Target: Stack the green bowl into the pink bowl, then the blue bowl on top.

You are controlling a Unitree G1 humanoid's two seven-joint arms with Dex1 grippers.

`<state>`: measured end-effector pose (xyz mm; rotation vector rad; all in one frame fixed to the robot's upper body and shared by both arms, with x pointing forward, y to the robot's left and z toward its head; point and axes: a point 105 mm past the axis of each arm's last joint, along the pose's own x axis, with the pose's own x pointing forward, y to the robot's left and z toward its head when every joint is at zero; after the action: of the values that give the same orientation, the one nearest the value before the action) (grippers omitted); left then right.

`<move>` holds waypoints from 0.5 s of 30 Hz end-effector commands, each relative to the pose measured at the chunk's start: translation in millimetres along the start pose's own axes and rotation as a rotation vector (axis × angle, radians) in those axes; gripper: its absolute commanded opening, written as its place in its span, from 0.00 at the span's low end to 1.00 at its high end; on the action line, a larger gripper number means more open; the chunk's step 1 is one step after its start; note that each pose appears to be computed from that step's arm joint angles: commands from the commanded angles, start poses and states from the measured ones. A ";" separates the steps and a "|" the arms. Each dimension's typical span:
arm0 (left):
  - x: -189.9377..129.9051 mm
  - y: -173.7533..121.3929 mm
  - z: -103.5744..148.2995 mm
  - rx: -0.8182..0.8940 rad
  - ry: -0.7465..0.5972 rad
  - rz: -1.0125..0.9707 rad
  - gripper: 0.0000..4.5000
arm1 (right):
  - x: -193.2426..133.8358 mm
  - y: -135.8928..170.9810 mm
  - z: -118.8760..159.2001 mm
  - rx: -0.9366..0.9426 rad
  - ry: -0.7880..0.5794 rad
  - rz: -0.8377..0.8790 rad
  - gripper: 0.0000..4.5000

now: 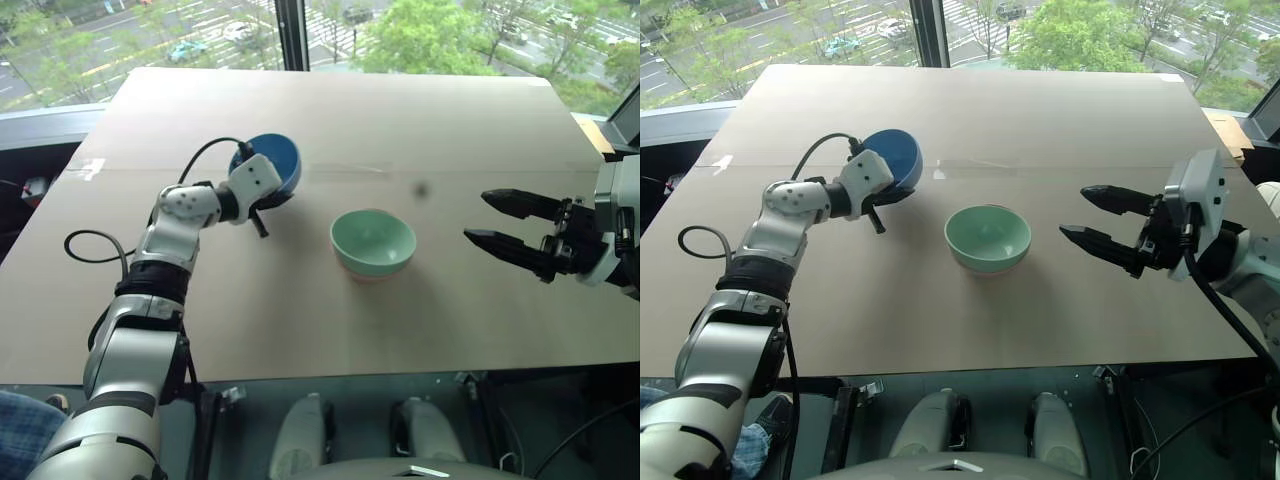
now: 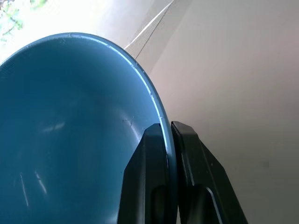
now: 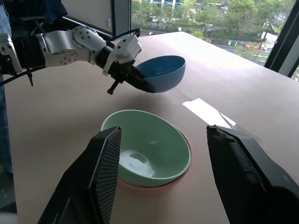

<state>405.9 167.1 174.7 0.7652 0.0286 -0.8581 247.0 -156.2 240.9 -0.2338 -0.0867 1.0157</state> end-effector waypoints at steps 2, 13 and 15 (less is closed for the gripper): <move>0.5 -5.9 59.4 0.162 -0.160 -0.053 0.01 | 0.9 2.0 7.9 -0.050 -0.015 0.004 0.68; -10.1 -75.8 111.7 0.355 -0.336 -0.385 0.01 | 4.6 2.0 4.9 -0.058 -0.006 0.020 0.68; -14.4 -89.2 119.8 0.387 -0.393 -0.432 0.01 | 5.7 2.5 5.2 -0.059 -0.011 0.020 0.68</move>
<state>318.6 74.4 203.1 0.9339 -0.2459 -1.3906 248.7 -149.6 234.8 -0.2496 -0.0747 1.0431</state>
